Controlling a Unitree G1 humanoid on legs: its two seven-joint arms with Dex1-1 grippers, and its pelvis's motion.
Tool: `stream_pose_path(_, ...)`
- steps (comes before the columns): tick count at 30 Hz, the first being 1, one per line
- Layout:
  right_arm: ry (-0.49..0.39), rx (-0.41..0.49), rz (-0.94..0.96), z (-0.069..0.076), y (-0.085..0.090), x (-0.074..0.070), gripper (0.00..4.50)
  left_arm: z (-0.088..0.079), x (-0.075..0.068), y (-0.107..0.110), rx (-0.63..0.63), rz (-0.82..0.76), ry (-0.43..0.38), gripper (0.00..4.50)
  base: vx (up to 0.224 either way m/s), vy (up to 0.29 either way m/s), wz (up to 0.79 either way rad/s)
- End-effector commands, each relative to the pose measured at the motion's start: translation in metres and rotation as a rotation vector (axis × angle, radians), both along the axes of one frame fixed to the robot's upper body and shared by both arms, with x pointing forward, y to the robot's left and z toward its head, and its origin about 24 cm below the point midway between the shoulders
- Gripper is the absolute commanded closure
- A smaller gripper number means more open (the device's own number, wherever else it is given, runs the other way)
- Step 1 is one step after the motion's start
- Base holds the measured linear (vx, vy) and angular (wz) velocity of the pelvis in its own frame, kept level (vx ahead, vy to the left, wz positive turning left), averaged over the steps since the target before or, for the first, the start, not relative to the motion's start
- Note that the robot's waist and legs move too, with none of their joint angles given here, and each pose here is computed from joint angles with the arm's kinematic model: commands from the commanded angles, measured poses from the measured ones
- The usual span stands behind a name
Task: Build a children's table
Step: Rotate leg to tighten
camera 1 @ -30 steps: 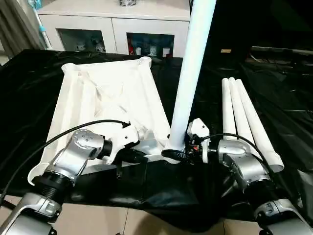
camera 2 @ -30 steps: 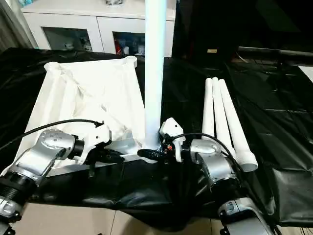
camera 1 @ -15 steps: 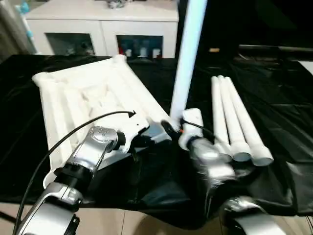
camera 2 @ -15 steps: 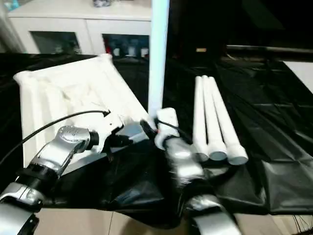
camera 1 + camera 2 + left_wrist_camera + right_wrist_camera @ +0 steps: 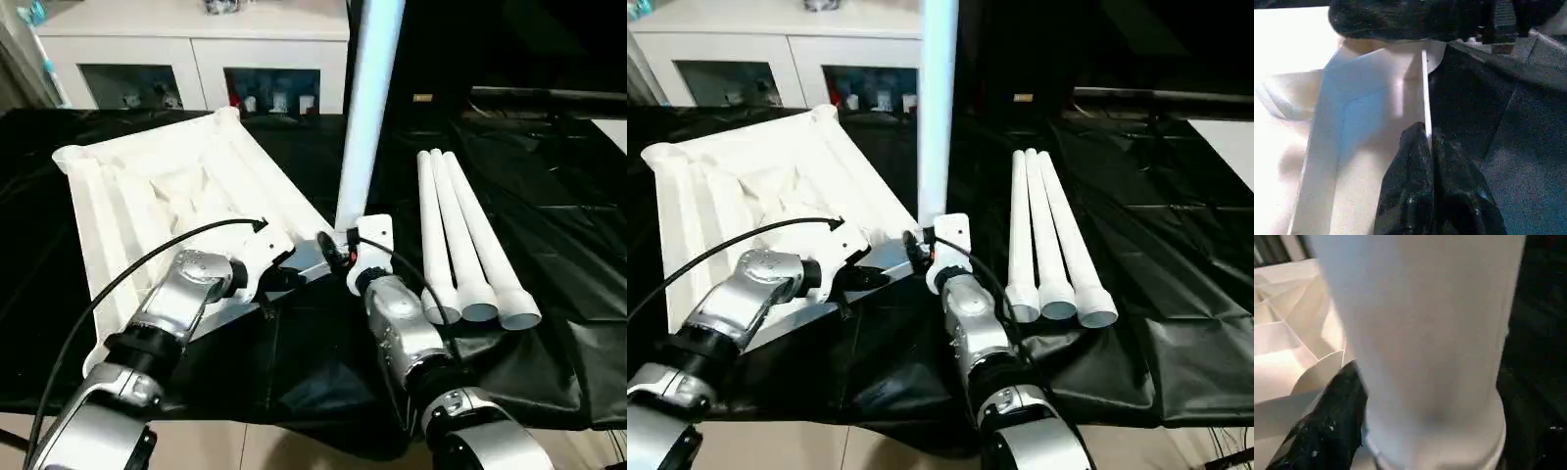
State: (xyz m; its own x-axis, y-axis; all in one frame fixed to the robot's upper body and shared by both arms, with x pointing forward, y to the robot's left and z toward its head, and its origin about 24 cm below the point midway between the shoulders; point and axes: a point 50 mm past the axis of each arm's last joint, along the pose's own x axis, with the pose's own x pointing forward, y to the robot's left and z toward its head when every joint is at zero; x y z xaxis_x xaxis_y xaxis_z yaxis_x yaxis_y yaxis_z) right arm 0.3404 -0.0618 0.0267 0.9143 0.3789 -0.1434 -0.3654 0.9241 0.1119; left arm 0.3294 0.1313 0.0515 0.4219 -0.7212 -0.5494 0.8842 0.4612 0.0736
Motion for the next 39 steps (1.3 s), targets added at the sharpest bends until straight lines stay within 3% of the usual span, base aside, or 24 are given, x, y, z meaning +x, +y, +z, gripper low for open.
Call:
stream_pose_path(1, 0.030, 0.007, 0.027, -0.003, -0.006, -0.001, 0.56, -0.008, -0.007, 0.001, 0.022, -0.044, 0.037, 4.50, 0.000, 0.000, 0.00)
stream_pose_path(3, 0.024, 0.032, 0.093, 0.002, -0.012, -0.001, 0.48, -0.007, -0.007, 0.002, 0.023, -0.045, 0.037, 4.50, 0.000, 0.000, 0.00)
stream_pose_path(4, 0.024, 0.032, 0.093, 0.002, -0.012, -0.001, 0.23, -0.007, -0.007, 0.002, 0.023, -0.045, 0.037, 4.50, 0.000, 0.000, 0.00)
stream_pose_path(5, 0.001, 0.036, 0.218, 0.007, -0.016, -0.004, 0.16, -0.007, -0.008, 0.004, 0.026, -0.049, 0.037, 4.50, 0.000, 0.000, 0.00)
stream_pose_path(14, -0.034, -0.044, 0.585, 0.013, -0.044, -0.022, 0.16, -0.006, -0.016, 0.011, 0.031, -0.111, 0.056, 4.50, 0.000, 0.000, 0.00)
stream_pose_path(18, -0.024, -0.082, 0.750, 0.019, -0.056, -0.024, 0.16, -0.005, -0.032, 0.013, 0.011, -0.240, 0.121, 4.50, 0.000, 0.000, 0.00)
stream_pose_path(21, -0.022, -0.107, 0.811, 0.022, -0.057, -0.026, 0.16, -0.004, -0.039, 0.015, 0.014, -0.293, 0.149, 4.50, 0.000, 0.000, 0.00)
stream_pose_path(33, -0.002, -0.133, 0.924, 0.023, -0.058, -0.028, 0.16, -0.003, -0.041, 0.021, 0.041, -0.290, 0.159, 4.50, 0.000, 0.000, 0.00)
stream_pose_path(35, -0.001, -0.127, 0.925, 0.023, -0.059, -0.027, 0.51, -0.003, -0.041, 0.022, 0.043, -0.287, 0.162, 4.50, 0.000, 0.000, 0.00)
stream_pose_path(39, -0.002, -0.119, 0.926, 0.024, -0.059, -0.027, 0.71, -0.003, -0.042, 0.023, 0.047, -0.284, 0.164, 4.50, 0.000, 0.000, 0.00)
